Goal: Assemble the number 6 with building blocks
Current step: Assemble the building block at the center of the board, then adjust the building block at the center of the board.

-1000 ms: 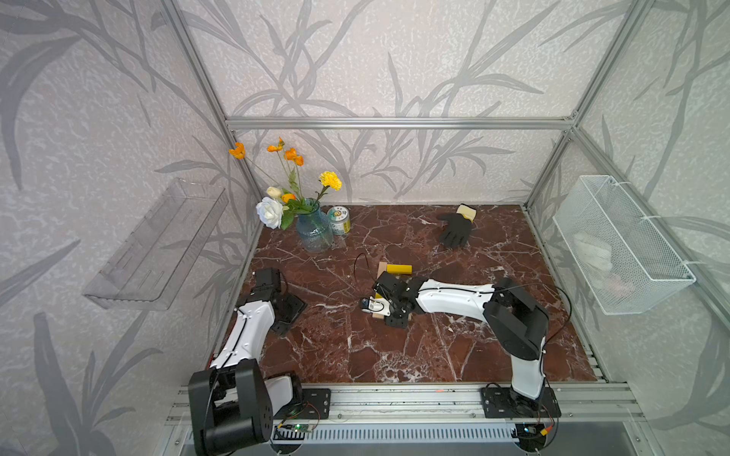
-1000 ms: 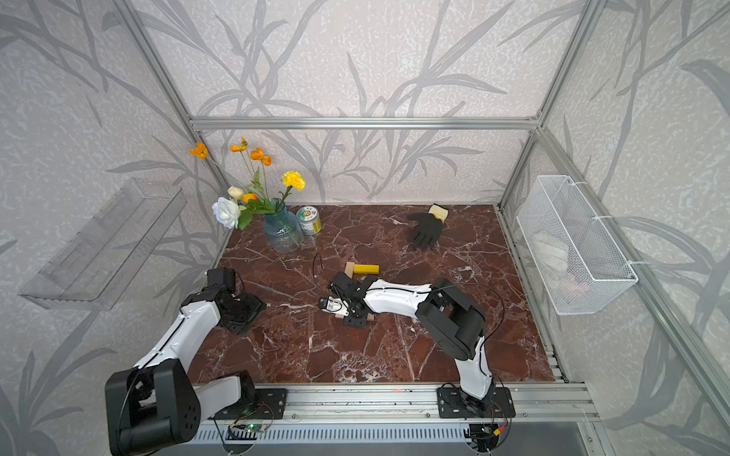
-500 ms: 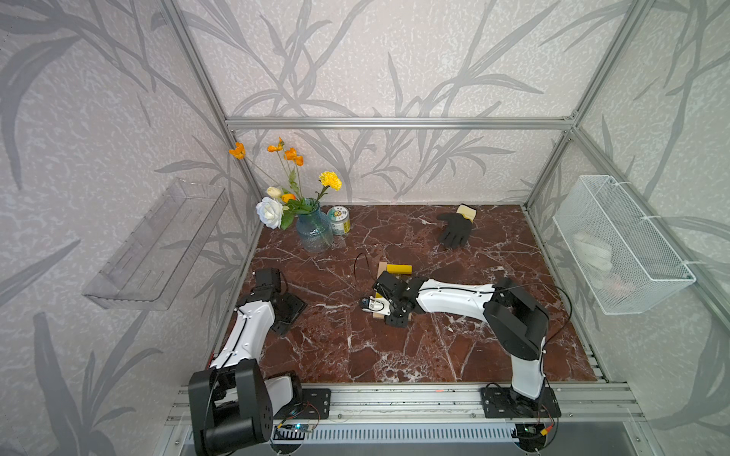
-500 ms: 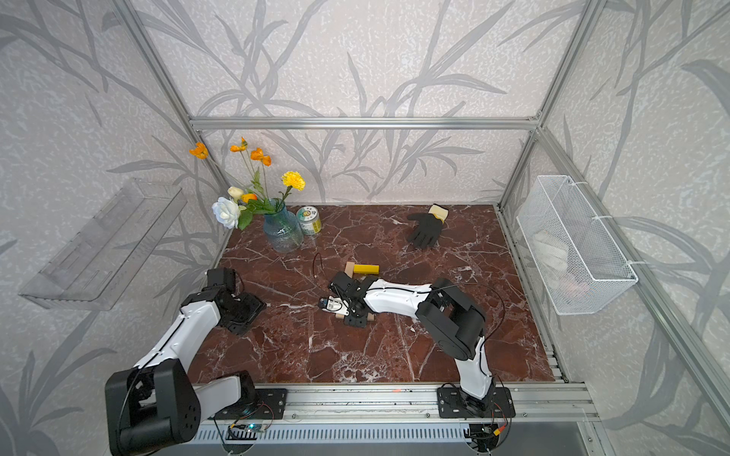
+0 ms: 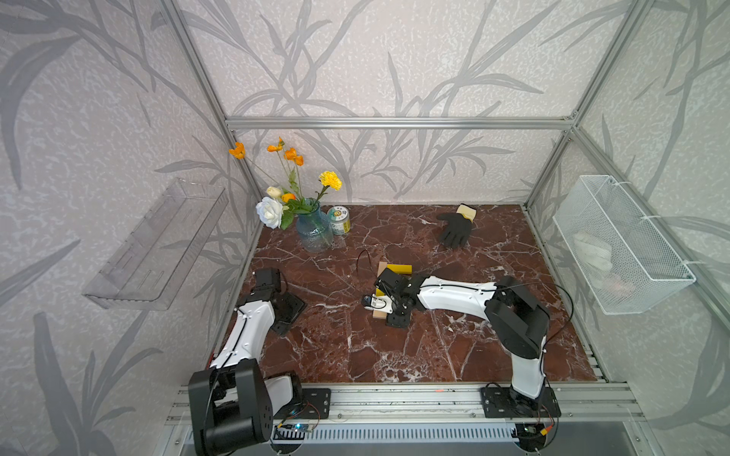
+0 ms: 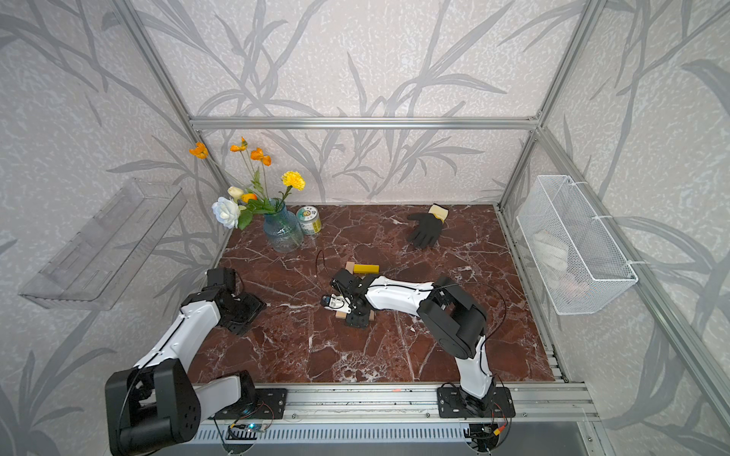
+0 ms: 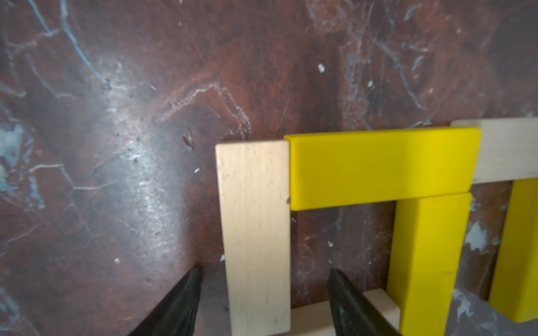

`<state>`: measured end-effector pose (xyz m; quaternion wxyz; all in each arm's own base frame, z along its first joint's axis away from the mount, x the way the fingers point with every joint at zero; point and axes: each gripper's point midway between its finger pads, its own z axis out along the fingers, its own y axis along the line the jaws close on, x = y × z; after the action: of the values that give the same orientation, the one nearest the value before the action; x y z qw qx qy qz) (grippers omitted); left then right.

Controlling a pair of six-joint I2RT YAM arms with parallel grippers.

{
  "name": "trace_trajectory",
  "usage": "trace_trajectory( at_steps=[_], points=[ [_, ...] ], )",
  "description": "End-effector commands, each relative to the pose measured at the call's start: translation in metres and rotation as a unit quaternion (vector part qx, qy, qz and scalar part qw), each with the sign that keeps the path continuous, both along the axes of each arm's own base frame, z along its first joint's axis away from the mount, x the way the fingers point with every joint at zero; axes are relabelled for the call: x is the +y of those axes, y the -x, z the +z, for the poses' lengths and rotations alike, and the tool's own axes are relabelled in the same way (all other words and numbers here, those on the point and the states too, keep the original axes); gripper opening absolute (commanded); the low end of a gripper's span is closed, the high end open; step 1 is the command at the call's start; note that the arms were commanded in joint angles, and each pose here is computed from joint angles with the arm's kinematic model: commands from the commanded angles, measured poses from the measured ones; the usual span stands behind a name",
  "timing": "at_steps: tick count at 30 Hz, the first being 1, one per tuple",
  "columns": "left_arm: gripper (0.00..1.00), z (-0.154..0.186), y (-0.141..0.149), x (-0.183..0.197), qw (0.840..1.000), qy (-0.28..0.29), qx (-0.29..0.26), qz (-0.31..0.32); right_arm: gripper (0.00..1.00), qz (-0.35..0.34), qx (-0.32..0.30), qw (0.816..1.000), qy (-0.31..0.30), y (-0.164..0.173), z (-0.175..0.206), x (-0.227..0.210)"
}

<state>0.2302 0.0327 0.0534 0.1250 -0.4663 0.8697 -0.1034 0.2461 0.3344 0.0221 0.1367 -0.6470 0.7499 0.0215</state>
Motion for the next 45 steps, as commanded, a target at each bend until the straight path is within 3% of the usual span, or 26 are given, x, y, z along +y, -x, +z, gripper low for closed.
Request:
trace_trajectory(
  at_steps=[1,5,10,16,20,25,34,45],
  points=[
    [0.69,-0.003,0.004,0.002,1.000,-0.005,0.008,0.003,0.72,0.020,0.002,1.000,-0.016,0.008,0.039,0.000],
    [0.69,-0.002,0.004,0.002,1.000,-0.006,0.007,0.004,0.75,0.026,-0.034,0.998,-0.039,0.002,0.080,-0.004],
    [0.69,-0.005,0.006,0.002,1.000,-0.004,0.006,0.007,0.75,-0.005,-0.081,0.995,-0.061,-0.029,0.108,-0.014],
    [0.69,-0.006,0.005,0.002,1.000,-0.005,0.007,0.007,0.48,-0.037,-0.073,0.996,-0.046,-0.059,0.094,-0.027],
    [0.69,-0.006,0.006,0.002,1.000,-0.007,0.008,0.006,0.19,-0.067,-0.079,0.994,-0.036,-0.073,0.085,-0.038],
    [0.69,-0.007,0.006,0.002,1.000,-0.007,0.008,0.004,0.00,-0.084,-0.063,0.994,-0.013,-0.069,0.073,-0.058],
    [0.69,-0.007,0.003,0.004,1.000,-0.008,0.006,0.005,0.00,-0.108,0.004,0.994,-0.001,-0.027,0.038,-0.083],
    [0.69,-0.008,0.002,0.003,1.000,-0.008,0.009,0.000,0.00,-0.120,0.046,0.992,-0.004,-0.004,0.013,-0.079]
  ],
)
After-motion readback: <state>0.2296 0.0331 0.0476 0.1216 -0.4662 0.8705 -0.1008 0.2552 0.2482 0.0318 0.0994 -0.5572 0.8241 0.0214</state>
